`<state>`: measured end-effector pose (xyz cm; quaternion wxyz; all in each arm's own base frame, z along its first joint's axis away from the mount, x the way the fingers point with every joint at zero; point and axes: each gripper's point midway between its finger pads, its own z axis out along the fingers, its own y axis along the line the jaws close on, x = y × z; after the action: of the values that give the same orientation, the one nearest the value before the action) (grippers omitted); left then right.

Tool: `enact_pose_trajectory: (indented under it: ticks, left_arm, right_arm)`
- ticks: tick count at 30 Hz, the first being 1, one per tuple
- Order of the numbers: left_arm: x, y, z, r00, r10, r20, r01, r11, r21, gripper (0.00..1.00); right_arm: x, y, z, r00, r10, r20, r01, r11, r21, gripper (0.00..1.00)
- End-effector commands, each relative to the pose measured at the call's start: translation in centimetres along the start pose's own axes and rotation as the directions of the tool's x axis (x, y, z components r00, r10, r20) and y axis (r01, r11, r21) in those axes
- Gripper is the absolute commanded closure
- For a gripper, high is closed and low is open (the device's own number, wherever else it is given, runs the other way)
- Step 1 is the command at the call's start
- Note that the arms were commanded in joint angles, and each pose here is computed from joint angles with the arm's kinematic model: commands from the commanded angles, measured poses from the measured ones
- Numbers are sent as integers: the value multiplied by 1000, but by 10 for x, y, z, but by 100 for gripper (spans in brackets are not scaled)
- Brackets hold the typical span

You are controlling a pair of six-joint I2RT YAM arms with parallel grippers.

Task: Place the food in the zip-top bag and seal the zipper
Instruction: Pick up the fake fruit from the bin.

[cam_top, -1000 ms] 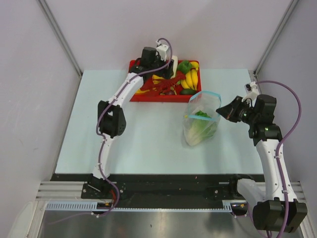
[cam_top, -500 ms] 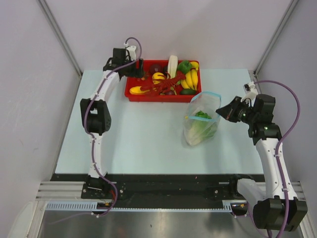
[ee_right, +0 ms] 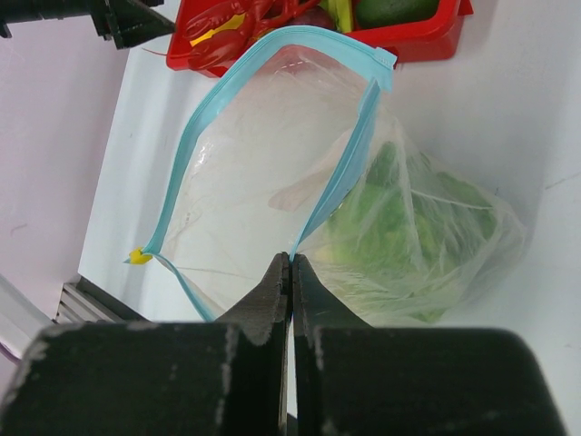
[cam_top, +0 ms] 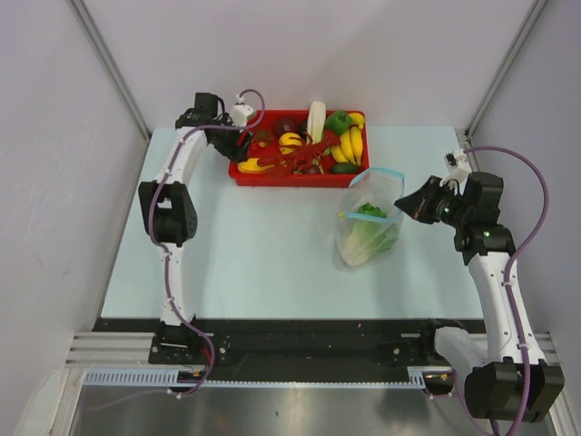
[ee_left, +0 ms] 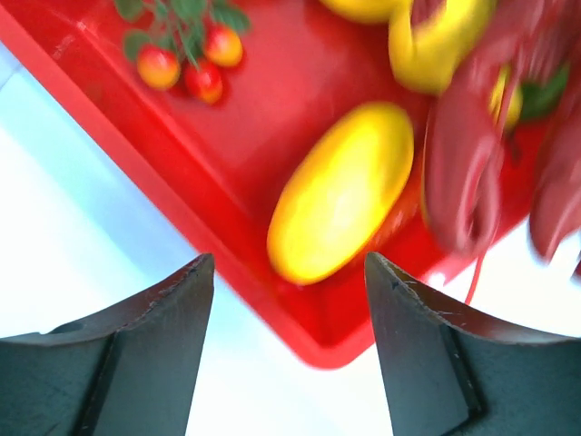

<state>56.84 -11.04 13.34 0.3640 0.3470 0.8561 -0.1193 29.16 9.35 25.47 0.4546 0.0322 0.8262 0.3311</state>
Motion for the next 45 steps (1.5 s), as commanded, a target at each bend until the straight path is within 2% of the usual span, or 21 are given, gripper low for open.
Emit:
enact_pose_trajectory:
  ticks: [1, 8, 14, 20, 22, 25, 26, 29, 34, 42, 45]
  left_arm:
    - [1, -16, -20, 970, 243, 8, -242, 964, 113, 27]
    - [8, -26, 6, 943, 326, 65, -332, 925, 186, 23]
    - [14, -24, 42, 929, 368, 46, -370, 916, 155, 20]
    - [29, -24, 60, 920, 391, 18, -388, 905, 174, 20]
    - [31, -23, 61, 916, 401, 15, -397, 900, 178, 23]
    - [29, -23, 59, 915, 403, 18, -400, 900, 175, 38]
    - [26, -22, 57, 914, 406, 23, -404, 899, 168, 50]
    - [6, -22, 40, 908, 415, 56, -419, 897, 140, 65]
    - [-40, -8, -3, 899, 426, 104, -427, 904, -6, 69]
    - [-74, 20, -57, 900, 431, 62, -408, 886, -221, 72]
    - [-105, 9, -92, 900, 406, 157, -362, 898, -250, 74]
  right_arm:
    - [-11, 6, 0, 998, -46, 33, 47, 999, -18, 100]
    - [-8, 5, -1, 999, -44, 25, 44, 999, -10, 100]
    - [-9, 4, -2, 998, -46, 29, 47, 999, -5, 100]
    - [-10, 4, -5, 998, -54, 38, 54, 999, -2, 100]
    - [-9, 4, -6, 998, -53, 34, 53, 999, -1, 100]
    - [-8, 4, -7, 998, -57, 36, 57, 998, 0, 100]
    - [-9, 5, -7, 998, -59, 36, 59, 998, -3, 100]
    - [-8, 7, -8, 997, -63, 36, 63, 998, -8, 100]
    - [-7, 8, -8, 997, -68, 31, 69, 998, -15, 100]
    - [-11, 15, -7, 996, -71, 52, 74, 996, -50, 100]
    - [-13, 18, -7, 996, -66, 58, 70, 996, -61, 100]
